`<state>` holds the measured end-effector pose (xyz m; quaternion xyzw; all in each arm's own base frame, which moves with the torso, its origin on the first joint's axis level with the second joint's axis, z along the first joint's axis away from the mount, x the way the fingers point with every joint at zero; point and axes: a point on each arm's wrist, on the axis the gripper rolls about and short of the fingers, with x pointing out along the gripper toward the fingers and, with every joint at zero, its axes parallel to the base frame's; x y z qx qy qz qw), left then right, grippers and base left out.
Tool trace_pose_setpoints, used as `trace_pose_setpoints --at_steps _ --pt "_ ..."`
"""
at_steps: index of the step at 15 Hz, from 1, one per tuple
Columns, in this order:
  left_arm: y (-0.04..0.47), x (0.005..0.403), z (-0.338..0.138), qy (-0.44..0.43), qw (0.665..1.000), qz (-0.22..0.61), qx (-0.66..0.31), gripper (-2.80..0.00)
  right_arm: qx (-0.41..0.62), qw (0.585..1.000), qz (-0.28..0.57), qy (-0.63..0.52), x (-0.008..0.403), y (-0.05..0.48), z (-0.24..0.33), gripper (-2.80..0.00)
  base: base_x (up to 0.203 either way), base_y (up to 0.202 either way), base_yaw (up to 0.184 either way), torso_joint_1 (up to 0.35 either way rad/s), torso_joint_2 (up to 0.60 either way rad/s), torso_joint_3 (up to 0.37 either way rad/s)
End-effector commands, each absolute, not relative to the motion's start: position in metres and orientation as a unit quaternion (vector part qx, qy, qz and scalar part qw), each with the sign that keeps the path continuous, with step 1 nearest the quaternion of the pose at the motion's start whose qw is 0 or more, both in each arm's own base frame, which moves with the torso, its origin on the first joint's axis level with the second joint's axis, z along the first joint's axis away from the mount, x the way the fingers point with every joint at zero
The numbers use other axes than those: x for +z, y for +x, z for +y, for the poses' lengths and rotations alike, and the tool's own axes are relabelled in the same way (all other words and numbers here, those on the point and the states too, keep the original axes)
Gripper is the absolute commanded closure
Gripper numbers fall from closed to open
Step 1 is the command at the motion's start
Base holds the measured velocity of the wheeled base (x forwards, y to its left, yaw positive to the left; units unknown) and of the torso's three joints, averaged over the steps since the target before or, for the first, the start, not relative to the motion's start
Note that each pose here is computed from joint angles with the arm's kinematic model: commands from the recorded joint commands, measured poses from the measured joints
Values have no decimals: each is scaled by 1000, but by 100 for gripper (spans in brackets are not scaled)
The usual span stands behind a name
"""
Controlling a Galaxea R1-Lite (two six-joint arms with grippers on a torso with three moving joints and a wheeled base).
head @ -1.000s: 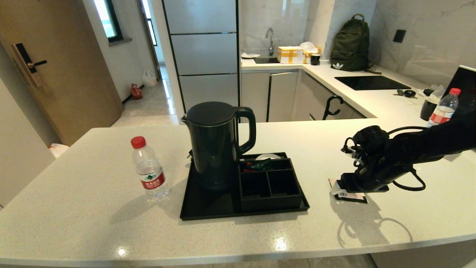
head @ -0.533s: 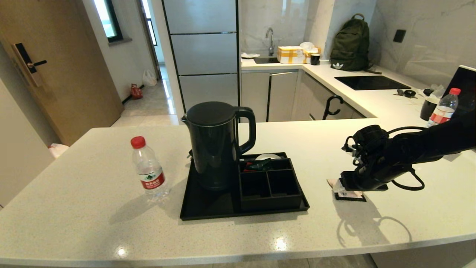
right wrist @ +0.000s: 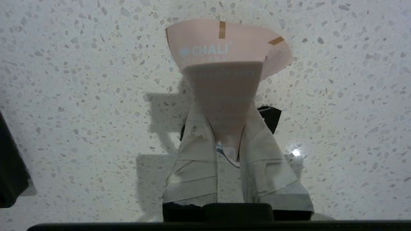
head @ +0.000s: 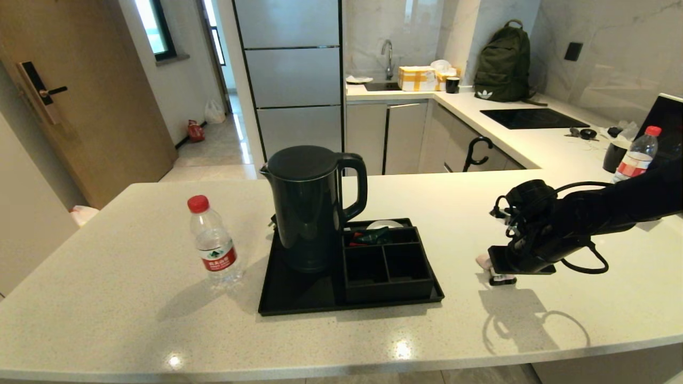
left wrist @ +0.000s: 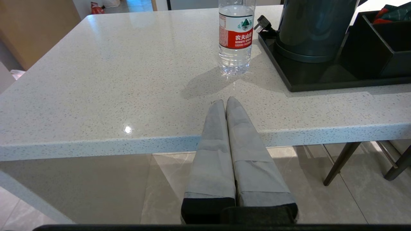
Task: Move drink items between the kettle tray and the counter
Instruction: Return the tea bag to its original position
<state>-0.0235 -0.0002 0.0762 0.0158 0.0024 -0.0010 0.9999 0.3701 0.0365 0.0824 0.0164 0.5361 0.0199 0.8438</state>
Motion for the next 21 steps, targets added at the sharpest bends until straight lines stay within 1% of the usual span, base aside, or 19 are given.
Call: trace_pose_setpoints --at_steps 1,3,5,6,7,9,12,14,16,18,19,21 --pt "-23 76 0 16 1000 3 -1 0 19 844 536 17 83 370 36 0 0 0 0 0 0 0" --pt "-23 76 0 16 1000 3 -2 0 19 845 534 17 85 370 36 0 0 0 0 0 0 0" --pt "-23 76 0 16 1000 3 -1 0 21 855 518 21 99 367 37 0 0 0 0 0 0 0" --pt "-23 76 0 16 1000 4 -1 0 25 867 498 25 115 362 39 0 0 0 0 0 0 0" --pt "-23 76 0 16 1000 3 -1 0 34 884 466 28 142 354 44 0 0 0 0 0 0 0" --pt "-23 76 0 16 1000 3 -1 0 66 908 413 25 183 333 63 0 0 0 0 0 0 0" --pt "-23 76 0 16 1000 3 -1 0 121 926 357 19 218 304 109 0 0 0 0 0 0 0" --pt "-23 76 0 16 1000 3 -1 0 130 946 295 44 234 294 134 0 0 0 0 0 0 0" --pt "-23 76 0 16 1000 3 -1 0 110 966 220 75 233 293 154 0 0 0 0 0 0 0" --pt "-23 76 0 16 1000 3 -1 0 88 980 149 94 219 298 168 0 0 0 0 0 0 0" --pt "-23 76 0 16 1000 3 -1 0 77 983 143 87 201 301 173 0 0 0 0 0 0 0" --pt "-23 76 0 16 1000 3 -2 0 59 987 133 74 178 301 184 0 0 0 0 0 0 0"
